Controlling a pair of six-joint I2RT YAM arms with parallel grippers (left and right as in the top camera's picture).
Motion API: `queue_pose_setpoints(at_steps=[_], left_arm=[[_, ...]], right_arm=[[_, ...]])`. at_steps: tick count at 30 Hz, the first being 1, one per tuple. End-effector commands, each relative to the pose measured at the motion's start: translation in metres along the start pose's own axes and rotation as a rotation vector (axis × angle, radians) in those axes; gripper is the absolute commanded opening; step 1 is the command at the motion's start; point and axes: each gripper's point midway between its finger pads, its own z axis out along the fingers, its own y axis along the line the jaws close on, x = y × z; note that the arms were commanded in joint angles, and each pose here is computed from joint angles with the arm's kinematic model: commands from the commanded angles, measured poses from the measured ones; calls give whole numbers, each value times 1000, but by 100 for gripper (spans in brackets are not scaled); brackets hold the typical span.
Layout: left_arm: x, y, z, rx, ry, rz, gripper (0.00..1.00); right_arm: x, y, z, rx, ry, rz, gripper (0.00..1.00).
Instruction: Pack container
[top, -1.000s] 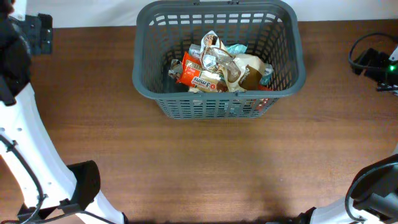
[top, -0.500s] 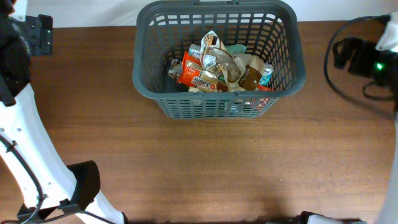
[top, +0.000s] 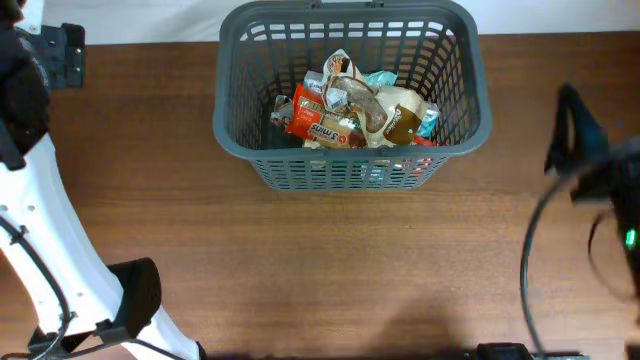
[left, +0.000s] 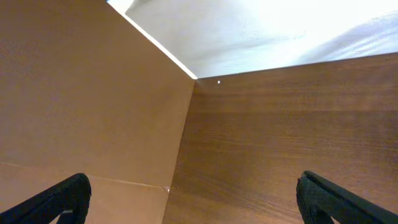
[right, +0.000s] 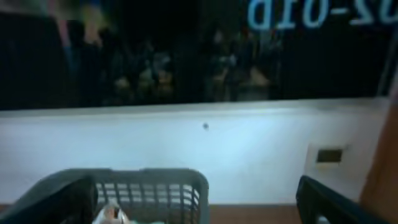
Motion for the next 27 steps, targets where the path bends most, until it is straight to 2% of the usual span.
queue_pose_setpoints(at_steps=[1, 6, 12, 19, 27], left_arm=[[2, 0, 3, -5, 12, -16, 99], [2, 0, 3, -5, 12, -16, 99], [2, 0, 3, -5, 12, -15, 99], [2, 0, 3, -5, 12, -15, 99], [2, 0, 3, -5, 12, -16, 99]], right_arm=[[40, -1, -29, 3, -67, 7, 99], [135, -3, -53, -11, -130, 7, 99], [224, -10, -42, -1, -116, 7, 99], [284, -31, -34, 106, -33, 13, 99], [322, -33, -30, 110, 44, 12, 99]])
